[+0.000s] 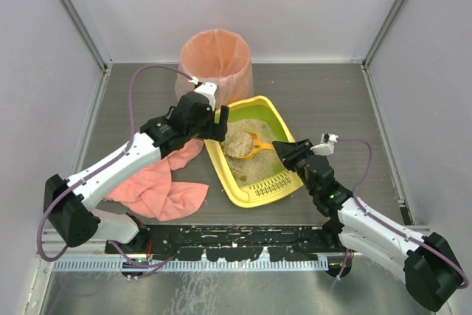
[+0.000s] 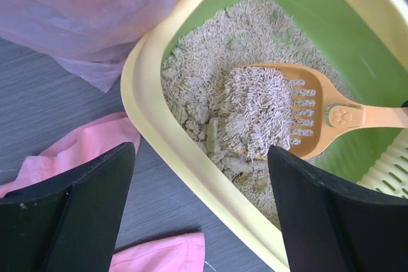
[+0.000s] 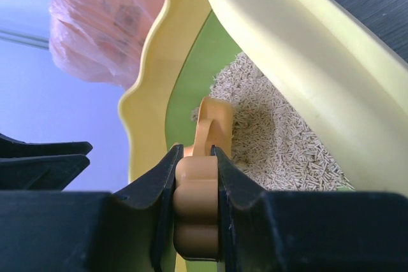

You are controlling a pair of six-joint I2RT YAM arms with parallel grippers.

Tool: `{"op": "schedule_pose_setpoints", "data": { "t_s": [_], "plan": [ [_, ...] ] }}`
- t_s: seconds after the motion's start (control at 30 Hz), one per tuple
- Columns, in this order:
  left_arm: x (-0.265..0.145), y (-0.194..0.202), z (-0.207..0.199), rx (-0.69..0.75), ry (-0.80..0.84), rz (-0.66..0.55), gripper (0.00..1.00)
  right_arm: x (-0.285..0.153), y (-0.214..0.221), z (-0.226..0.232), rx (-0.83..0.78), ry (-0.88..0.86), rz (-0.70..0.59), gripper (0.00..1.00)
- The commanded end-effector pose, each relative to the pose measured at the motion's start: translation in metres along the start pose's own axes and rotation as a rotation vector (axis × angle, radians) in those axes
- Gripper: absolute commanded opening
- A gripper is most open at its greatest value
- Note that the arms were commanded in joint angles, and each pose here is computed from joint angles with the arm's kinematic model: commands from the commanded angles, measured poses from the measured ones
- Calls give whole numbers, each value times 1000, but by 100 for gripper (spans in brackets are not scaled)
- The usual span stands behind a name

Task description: Clean the litter box

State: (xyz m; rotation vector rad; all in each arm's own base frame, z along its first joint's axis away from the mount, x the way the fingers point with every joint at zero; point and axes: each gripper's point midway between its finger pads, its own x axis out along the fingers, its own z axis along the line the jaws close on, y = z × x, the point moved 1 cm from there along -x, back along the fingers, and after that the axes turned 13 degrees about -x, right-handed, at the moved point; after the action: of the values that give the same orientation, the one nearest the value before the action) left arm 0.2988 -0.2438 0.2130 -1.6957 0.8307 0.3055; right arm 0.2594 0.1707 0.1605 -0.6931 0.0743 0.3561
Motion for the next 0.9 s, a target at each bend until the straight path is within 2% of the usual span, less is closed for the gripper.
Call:
{"op": "schedule_pose_setpoints", "data": {
  "t_s": [0.0, 0.3, 0.57, 0.87],
  "plan": [
    [-35, -40, -1, -25, 20, -129, 87, -8, -28, 27, 44, -114, -84, 0],
    [-72, -55, 16, -35, 3, -204, 87, -14, -44, 18, 94, -194, -51, 1],
    [-89, -52, 34, -1, -52, -223, 87, -20, -57, 20, 126, -338, 24, 1],
    [-104, -52, 42, 21, -56, -251, 87, -22, -66, 8, 124, -354, 24, 1]
  ]
}}
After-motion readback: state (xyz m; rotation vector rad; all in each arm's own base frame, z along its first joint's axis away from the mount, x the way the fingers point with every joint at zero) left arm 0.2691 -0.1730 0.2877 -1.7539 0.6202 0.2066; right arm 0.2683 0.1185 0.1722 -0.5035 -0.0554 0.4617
